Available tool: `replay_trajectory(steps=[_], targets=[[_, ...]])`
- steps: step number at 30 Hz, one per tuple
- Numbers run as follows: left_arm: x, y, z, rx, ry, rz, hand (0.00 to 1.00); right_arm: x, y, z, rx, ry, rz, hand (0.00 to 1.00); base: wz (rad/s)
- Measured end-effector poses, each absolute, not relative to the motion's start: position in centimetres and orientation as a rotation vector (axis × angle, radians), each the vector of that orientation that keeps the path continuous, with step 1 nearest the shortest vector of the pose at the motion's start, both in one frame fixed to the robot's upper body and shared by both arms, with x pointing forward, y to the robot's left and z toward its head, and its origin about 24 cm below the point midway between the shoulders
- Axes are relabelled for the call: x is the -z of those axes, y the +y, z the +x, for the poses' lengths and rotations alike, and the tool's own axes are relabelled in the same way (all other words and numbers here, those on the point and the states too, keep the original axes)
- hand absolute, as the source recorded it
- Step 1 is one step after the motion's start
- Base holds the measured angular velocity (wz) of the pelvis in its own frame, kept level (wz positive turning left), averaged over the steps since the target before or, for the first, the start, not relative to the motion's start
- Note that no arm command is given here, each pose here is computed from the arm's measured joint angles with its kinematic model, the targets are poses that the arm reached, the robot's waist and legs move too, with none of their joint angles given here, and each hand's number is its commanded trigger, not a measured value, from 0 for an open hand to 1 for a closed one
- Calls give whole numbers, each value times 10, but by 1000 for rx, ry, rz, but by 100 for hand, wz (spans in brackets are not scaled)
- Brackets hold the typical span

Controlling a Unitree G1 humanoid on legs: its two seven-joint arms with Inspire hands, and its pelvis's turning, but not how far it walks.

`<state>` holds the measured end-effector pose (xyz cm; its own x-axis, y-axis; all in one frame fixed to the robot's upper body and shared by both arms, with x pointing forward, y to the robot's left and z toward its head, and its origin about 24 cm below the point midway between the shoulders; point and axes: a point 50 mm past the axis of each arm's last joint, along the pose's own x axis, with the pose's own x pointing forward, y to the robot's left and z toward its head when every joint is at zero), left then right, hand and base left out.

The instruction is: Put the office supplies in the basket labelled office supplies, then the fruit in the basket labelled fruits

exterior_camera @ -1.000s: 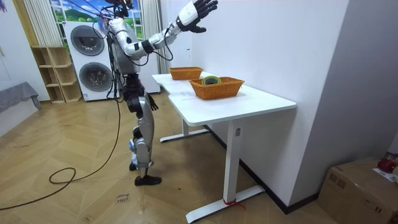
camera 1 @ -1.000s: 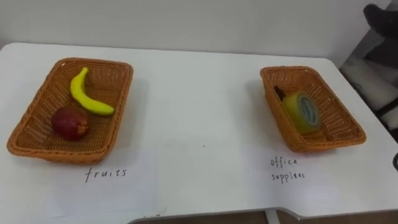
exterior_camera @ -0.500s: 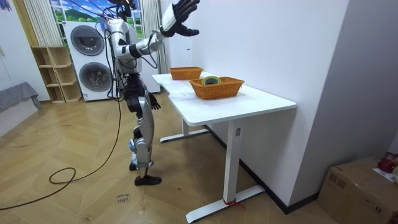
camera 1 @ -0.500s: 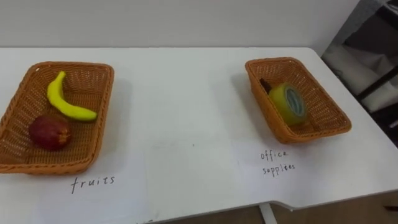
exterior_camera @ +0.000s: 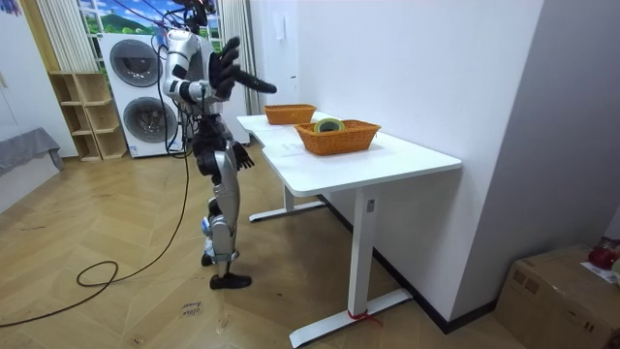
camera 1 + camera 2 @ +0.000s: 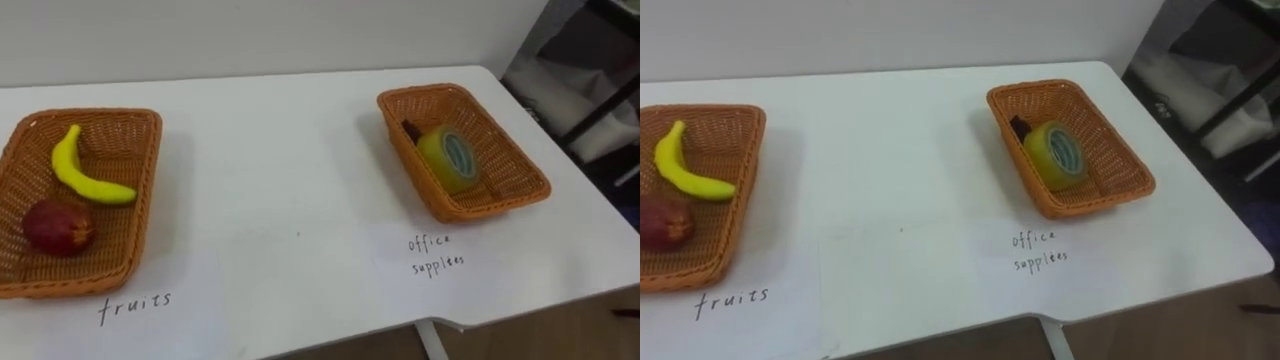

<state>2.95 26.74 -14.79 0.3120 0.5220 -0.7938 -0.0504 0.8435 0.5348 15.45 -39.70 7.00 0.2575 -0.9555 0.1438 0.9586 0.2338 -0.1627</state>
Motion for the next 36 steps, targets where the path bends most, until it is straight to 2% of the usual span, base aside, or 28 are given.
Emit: replay_trajectory(steps=[8,13,17,23,29,36], targets=[[148,268,28,-463,1200,412,0,-8,-392,125,1493,205,169,0,4],[150,265,19,-468,1229,408,0,52,-369,84,1592,479,255,0,6],[151,261,18,-475,1230,395,0,78,-357,60,1610,623,268,0,0],[152,258,17,-478,1231,374,0,116,-323,31,1592,856,298,0,1],[154,253,11,-473,1242,361,0,135,-301,16,1466,1020,243,0,0],[158,246,12,-474,1257,344,0,153,-270,16,1095,1161,150,0,0]])
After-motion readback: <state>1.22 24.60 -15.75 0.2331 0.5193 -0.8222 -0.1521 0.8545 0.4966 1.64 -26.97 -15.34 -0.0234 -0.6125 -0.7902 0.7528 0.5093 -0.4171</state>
